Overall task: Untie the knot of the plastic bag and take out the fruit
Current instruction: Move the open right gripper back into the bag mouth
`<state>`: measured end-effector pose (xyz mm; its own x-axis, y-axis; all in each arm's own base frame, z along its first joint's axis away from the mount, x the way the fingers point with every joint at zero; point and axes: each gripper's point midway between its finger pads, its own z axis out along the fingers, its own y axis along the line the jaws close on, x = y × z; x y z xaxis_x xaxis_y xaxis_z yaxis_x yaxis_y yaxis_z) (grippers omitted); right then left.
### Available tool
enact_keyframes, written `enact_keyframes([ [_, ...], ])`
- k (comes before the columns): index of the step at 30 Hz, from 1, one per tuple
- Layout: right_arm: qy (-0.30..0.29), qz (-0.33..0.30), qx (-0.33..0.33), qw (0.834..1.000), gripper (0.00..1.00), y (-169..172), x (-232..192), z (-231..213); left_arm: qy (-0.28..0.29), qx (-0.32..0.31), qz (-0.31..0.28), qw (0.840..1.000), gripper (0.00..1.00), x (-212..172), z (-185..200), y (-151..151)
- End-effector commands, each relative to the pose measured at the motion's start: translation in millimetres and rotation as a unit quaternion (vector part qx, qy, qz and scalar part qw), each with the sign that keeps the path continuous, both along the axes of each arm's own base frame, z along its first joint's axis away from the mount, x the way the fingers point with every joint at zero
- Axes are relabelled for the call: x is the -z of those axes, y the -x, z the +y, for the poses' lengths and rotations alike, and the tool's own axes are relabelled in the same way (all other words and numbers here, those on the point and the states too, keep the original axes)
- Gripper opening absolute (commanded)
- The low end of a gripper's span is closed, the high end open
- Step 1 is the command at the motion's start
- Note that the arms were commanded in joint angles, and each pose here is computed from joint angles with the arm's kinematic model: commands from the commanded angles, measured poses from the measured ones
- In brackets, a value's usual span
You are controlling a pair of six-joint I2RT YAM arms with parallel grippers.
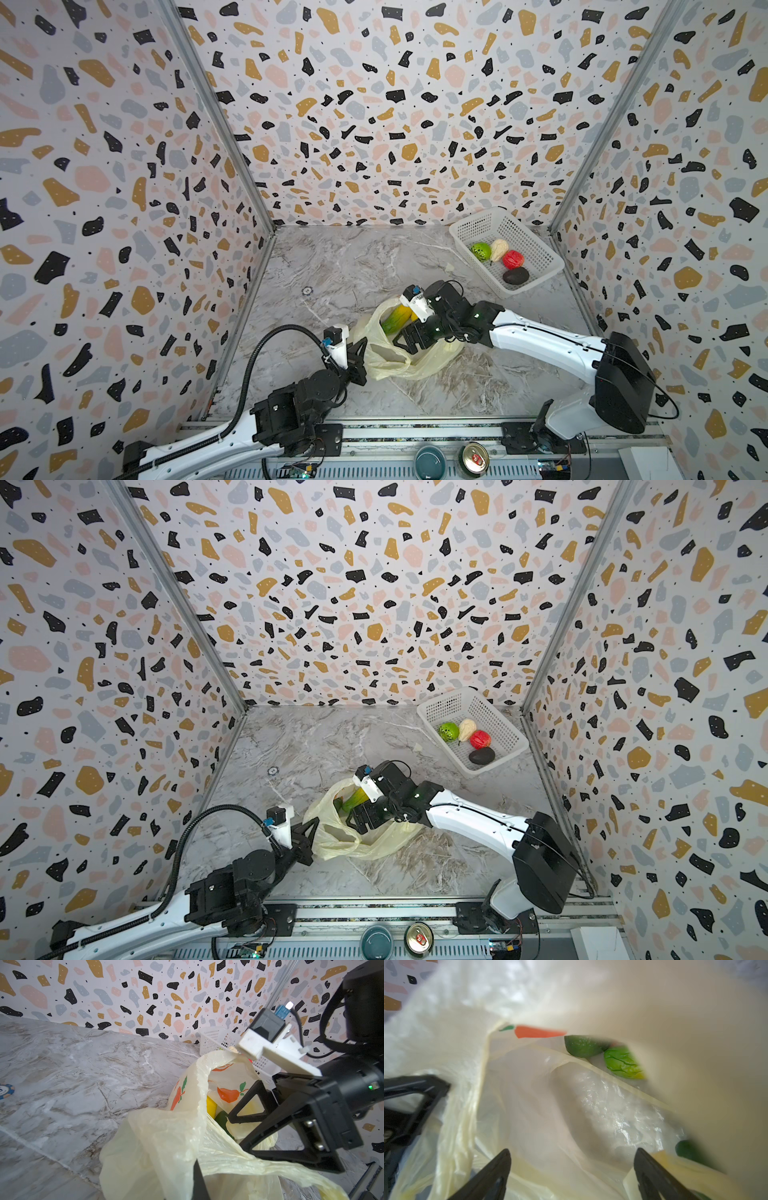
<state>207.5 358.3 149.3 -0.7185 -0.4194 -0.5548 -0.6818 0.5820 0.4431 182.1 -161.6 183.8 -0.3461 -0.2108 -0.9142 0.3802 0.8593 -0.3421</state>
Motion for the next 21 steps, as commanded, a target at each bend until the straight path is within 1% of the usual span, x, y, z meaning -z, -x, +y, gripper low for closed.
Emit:
enact_keyframes([
  [1, -0.034, -0.019, 0.009, 0.999, 0.93, -12.7, -9.8, 11.7, 0.024, -0.001, -0.017, 1.000, 0.00, -17.1, 0.1, -0.1],
  [5, -0.035, -0.029, 0.025, 0.999, 0.92, -24.1, -6.0, 19.4, 0.027, 0.000, -0.016, 1.000, 0.00, -16.1, 0.1, 0.2],
  [9, 0.013, -0.051, 0.019, 0.998, 0.91, -27.5, 8.3, 27.3, 0.027, -0.002, -0.017, 0.999, 0.00, -16.5, 0.7, -0.1],
  [13, 0.042, -0.057, 0.004, 0.997, 0.91, -6.1, 16.8, 28.5, 0.026, -0.008, -0.022, 0.999, 0.00, -19.7, 2.9, -1.2],
  [17, 0.061, -0.066, 0.002, 0.996, 0.91, 18.5, 26.9, 13.4, 0.030, -0.012, -0.024, 0.999, 0.00, -22.2, 4.2, -1.9],
  [21, 0.074, -0.090, 0.009, 0.993, 0.91, 29.1, 29.1, -3.1, 0.032, -0.012, -0.023, 0.999, 0.00, -22.7, 4.0, -1.9],
])
